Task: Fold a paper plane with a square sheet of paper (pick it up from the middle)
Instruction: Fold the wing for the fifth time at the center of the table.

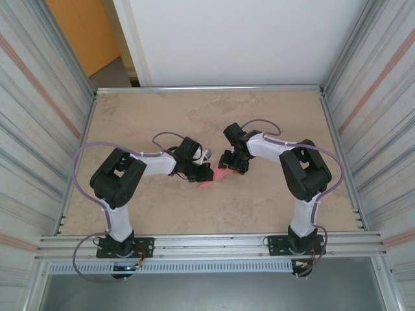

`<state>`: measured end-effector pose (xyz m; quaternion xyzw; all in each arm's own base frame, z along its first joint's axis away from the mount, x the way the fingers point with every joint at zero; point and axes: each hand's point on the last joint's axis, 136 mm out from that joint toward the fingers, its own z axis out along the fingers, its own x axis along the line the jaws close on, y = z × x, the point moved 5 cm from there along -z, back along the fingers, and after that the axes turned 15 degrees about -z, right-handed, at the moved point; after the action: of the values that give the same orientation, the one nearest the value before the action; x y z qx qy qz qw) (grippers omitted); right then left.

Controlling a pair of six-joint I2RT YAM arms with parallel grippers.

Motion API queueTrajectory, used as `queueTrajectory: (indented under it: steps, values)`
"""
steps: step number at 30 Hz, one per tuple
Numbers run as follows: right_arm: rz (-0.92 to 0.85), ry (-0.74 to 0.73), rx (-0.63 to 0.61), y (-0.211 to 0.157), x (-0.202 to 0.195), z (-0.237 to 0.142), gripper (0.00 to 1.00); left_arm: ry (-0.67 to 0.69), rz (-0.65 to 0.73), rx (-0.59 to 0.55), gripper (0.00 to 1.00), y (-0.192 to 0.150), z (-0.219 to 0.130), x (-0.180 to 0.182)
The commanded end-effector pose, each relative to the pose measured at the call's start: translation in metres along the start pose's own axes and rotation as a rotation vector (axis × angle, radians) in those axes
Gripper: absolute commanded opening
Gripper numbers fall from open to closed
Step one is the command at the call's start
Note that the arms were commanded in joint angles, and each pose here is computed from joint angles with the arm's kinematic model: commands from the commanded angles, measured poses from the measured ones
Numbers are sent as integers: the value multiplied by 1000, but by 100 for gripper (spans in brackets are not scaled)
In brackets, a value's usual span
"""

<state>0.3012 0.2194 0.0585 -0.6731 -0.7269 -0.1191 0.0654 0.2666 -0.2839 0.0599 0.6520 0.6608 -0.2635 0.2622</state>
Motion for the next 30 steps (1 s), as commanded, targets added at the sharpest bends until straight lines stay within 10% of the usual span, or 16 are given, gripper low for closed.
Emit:
queueTrajectory:
  steps: [1,10,21,30]
  values:
    - [-8,-124,179,-39,-33,62,56,46,-44,34,7,-10,7,16]
    - [-6,-123,176,-37,-32,59,55,75,-71,40,6,-13,9,26]
    - [-40,85,-233,10,2,-62,57,81,-76,51,5,-14,11,28]
    - [-103,235,-237,1,42,-50,29,79,-74,51,4,-13,11,28]
